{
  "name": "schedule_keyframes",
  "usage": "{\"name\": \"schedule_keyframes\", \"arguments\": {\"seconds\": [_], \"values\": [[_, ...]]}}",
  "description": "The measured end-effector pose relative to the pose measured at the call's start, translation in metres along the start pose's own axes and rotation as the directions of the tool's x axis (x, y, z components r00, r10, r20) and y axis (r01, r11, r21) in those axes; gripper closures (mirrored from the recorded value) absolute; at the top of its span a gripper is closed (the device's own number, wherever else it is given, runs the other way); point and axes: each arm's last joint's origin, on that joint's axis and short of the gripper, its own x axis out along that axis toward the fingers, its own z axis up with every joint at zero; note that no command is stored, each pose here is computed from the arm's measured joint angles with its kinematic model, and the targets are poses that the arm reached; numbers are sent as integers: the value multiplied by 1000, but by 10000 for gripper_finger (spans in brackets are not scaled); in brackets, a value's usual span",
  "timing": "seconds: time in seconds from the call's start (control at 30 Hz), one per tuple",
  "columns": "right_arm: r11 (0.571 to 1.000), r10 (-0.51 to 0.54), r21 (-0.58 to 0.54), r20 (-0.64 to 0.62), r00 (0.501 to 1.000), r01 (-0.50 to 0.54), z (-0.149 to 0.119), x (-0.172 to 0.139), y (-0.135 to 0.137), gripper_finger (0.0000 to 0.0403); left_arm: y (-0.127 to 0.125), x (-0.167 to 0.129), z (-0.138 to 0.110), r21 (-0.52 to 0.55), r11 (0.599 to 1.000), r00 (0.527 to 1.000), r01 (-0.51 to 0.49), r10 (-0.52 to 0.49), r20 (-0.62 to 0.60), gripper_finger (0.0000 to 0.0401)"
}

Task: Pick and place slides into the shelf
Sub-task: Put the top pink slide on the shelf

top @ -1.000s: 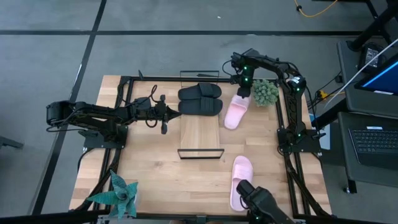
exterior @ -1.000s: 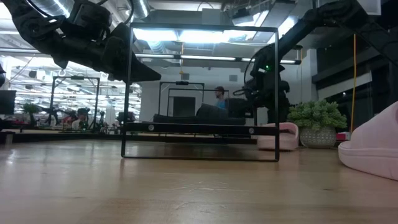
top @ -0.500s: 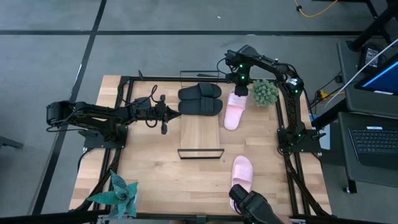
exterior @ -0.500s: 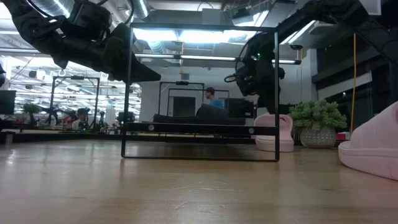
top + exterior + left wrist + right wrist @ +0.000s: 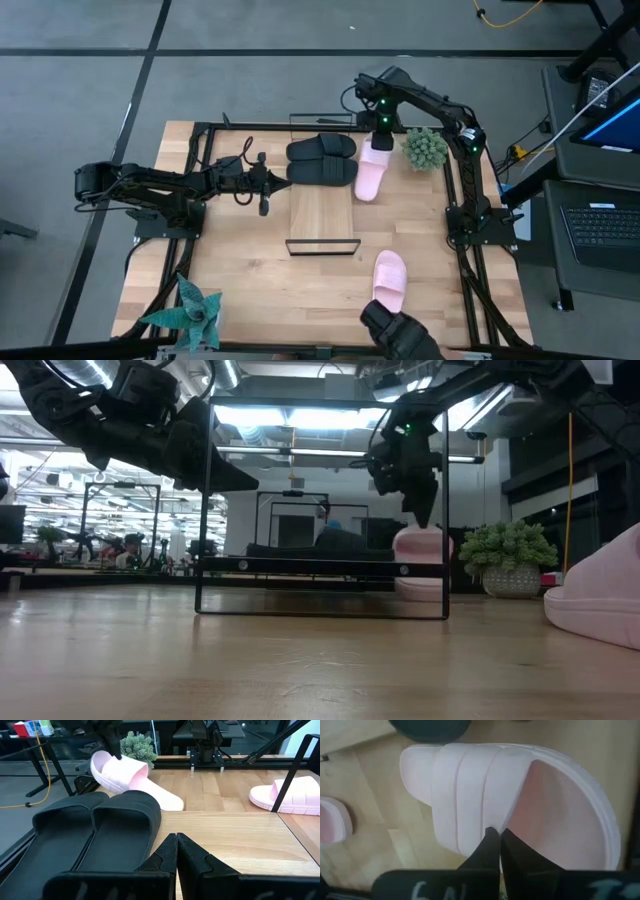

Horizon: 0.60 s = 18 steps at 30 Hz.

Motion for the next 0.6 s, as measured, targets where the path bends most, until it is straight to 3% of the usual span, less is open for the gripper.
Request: {"name": "schedule_keyframes", "arguments": {"seconds": [0.6], "values": [[996,-76,40,-19,997,76,2,-6,1,401,0,0,0,-1,1000,1000,0,0,0,401]]}}
